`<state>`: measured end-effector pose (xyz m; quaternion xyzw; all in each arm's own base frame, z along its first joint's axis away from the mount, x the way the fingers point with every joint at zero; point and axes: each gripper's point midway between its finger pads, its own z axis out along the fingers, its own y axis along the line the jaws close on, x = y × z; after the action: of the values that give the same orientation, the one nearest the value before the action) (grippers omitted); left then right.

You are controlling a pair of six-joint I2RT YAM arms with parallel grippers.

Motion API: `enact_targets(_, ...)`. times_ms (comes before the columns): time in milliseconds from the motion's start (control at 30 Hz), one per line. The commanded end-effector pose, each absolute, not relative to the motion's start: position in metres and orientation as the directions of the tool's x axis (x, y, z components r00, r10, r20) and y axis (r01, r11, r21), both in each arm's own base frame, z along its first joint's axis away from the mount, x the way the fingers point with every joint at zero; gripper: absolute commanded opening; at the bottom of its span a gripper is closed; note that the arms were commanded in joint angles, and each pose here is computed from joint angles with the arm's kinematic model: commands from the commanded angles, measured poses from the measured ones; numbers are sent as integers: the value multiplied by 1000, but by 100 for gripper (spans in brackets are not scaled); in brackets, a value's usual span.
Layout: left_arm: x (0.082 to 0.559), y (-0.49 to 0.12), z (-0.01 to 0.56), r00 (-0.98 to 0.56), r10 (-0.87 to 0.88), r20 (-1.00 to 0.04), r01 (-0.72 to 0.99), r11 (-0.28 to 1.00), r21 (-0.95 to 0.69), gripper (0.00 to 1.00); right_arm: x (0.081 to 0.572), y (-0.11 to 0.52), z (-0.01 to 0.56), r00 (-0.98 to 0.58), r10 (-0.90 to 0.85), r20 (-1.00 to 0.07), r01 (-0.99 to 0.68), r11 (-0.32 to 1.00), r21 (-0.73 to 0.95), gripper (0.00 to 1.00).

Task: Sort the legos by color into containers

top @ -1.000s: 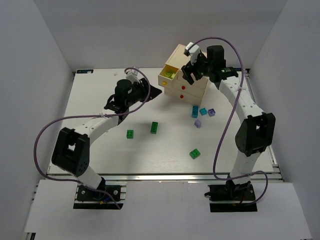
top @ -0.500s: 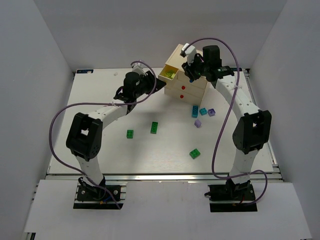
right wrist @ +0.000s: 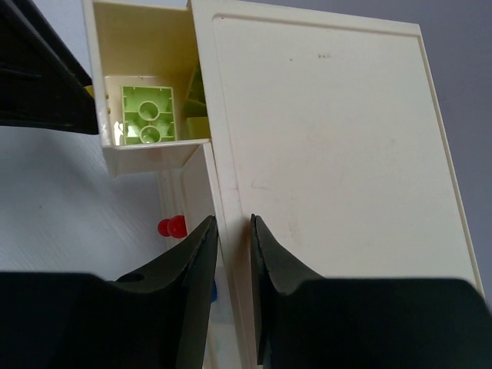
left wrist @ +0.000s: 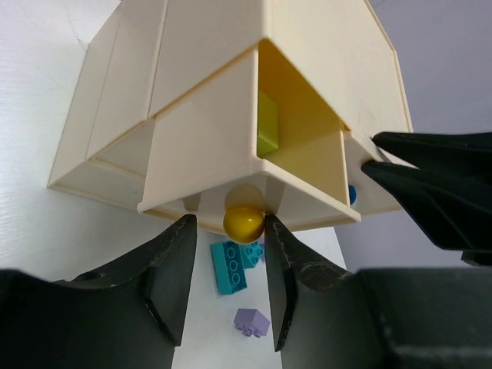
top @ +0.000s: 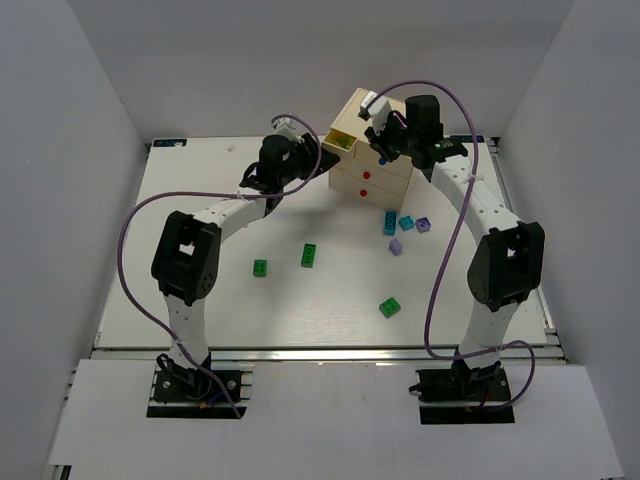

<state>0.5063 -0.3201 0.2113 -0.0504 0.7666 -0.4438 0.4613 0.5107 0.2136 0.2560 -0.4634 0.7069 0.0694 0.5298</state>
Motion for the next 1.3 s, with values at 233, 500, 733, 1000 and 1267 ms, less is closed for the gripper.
enact_targets(233, 542, -336, 242, -501, -529, -685, 384, 573, -724, 52, 488, 209, 214, -105, -615, -781, -790, 529, -310, 27)
enact_targets(500, 561, -346, 236, -502, -544, -672, 385, 556, -737, 52, 483, 209, 211, -108, -607, -788, -799, 524, -294, 27)
enact_targets(733, 542, -343, 240, -498, -544, -675, 420, 530, -737, 55, 479, 211, 237, -106, -533, -839, -773, 575, -268, 64)
enact_targets(1000, 487, -327, 283, -429, -555, -713, 537, 478, -695, 64, 474, 202, 311, -66, -388, -919, -678, 693, -245, 72)
enact_targets(1267, 468, -365, 279, -513, -504, -695, 594, 376, -711, 65, 475, 176, 302, -176, -337, -925, -654, 742, -146, 69)
